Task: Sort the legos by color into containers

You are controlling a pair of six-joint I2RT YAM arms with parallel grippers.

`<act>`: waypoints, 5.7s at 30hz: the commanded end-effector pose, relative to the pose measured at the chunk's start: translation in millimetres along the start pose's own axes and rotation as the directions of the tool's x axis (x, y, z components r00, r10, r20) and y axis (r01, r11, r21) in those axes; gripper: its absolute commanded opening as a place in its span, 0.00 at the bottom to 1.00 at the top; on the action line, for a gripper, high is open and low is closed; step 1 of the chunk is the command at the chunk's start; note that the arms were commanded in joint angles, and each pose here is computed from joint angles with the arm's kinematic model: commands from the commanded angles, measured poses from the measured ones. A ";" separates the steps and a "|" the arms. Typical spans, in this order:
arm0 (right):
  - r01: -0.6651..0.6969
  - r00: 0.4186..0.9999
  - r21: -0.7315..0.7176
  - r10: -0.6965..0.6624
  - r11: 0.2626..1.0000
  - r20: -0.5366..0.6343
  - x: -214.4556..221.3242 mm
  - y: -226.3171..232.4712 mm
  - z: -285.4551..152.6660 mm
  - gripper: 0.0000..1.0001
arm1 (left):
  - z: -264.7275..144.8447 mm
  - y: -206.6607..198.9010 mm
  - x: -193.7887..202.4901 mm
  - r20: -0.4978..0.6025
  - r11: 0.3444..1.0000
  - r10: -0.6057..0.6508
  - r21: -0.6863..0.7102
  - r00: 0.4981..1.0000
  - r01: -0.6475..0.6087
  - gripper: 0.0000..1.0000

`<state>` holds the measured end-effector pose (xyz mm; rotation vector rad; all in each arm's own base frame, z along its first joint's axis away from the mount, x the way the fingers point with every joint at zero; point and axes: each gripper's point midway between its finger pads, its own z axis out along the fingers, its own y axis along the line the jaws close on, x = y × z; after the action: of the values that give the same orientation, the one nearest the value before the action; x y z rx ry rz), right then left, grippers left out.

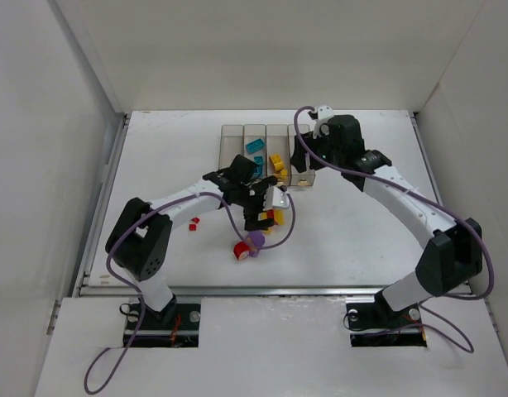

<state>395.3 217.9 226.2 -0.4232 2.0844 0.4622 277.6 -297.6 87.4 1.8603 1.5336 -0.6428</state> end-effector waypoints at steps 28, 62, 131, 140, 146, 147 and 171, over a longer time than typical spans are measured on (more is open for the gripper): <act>0.077 0.995 0.002 -0.077 0.997 0.064 -17.1 1.2 -8.3 0.79 | 25.2 22.3 2.9 -0.025 0.979 -0.202 -0.024 0.979 0.201 0.56; -0.267 0.964 -0.463 0.234 0.846 -0.129 18.0 79.4 -46.3 1.00 | -84.4 49.4 -120.0 0.259 0.950 -0.130 -0.243 0.957 0.195 0.00; -0.353 0.931 -0.061 0.345 0.934 -0.116 -37.2 -23.9 173.1 0.32 | -101.1 11.8 3.1 0.185 0.780 -0.445 -0.401 0.876 0.481 0.00; -0.354 0.933 -0.068 0.348 0.933 -0.087 -49.2 -23.0 170.8 0.94 | -103.4 16.4 1.2 0.202 0.778 -0.434 -0.407 0.878 0.478 0.00; -0.304 0.953 -0.174 0.299 0.937 -0.054 -69.1 -7.1 133.9 0.99 | -108.1 25.5 -14.0 0.250 0.780 -0.407 -0.405 0.879 0.477 0.00; -0.271 0.961 -0.195 0.277 0.943 0.002 -89.7 -0.7 106.5 0.99 | -110.7 29.5 -19.3 0.268 0.776 -0.400 -0.410 0.876 0.480 0.00; -0.043 0.932 -0.428 0.190 0.903 0.308 -59.8 90.9 -45.2 0.97 | -168.9 135.2 -120.0 0.645 0.538 -0.431 -0.378 0.631 0.753 0.00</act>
<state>360.1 249.6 253.8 -0.3133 1.8584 0.8023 373.1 -268.1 266.4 0.5634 1.8670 -0.6983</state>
